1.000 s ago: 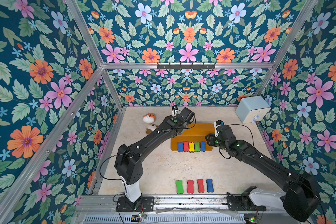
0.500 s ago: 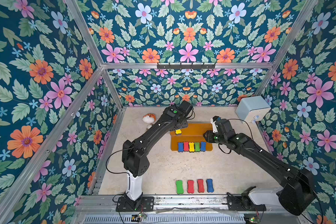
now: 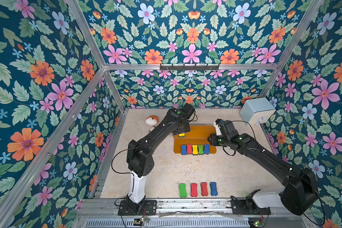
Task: Remove the whiteboard erasers from the shelf
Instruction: Pick up the whiteboard eraser from the shelf.
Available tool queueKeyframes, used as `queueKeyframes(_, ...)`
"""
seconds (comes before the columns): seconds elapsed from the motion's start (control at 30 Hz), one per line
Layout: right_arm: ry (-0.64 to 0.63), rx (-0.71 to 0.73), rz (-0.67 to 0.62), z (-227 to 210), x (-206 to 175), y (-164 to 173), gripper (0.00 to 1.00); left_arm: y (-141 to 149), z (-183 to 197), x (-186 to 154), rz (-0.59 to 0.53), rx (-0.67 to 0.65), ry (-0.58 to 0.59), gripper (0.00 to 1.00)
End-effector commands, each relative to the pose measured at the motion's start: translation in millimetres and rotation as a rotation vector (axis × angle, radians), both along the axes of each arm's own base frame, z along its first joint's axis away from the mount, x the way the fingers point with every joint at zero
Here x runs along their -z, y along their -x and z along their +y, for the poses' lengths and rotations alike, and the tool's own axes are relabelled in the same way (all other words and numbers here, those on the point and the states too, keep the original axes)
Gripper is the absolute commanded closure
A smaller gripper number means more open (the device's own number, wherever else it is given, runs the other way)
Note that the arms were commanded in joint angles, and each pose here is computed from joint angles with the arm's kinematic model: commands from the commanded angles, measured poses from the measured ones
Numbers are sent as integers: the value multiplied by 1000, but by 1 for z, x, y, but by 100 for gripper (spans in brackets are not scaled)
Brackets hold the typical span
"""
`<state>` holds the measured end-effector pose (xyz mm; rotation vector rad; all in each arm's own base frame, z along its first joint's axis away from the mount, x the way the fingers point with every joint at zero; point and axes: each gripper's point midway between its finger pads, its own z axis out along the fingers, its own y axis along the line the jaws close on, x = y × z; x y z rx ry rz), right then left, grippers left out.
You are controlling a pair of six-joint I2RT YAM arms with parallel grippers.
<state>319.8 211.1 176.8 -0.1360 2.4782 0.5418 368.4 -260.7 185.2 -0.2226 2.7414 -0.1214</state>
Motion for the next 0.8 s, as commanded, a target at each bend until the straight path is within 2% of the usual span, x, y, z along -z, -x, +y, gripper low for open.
queueKeyframes(0.0,-6,-13,-2,2,-1,0,59,2,0,3,4,-7,12,38)
queueKeyframes(0.27,-10,-12,8,2,2,0,59,1,0,13,8,-7,2,40)
queueKeyframes(0.77,-31,-19,17,6,2,2,60,-8,9,19,0,-9,-33,57)
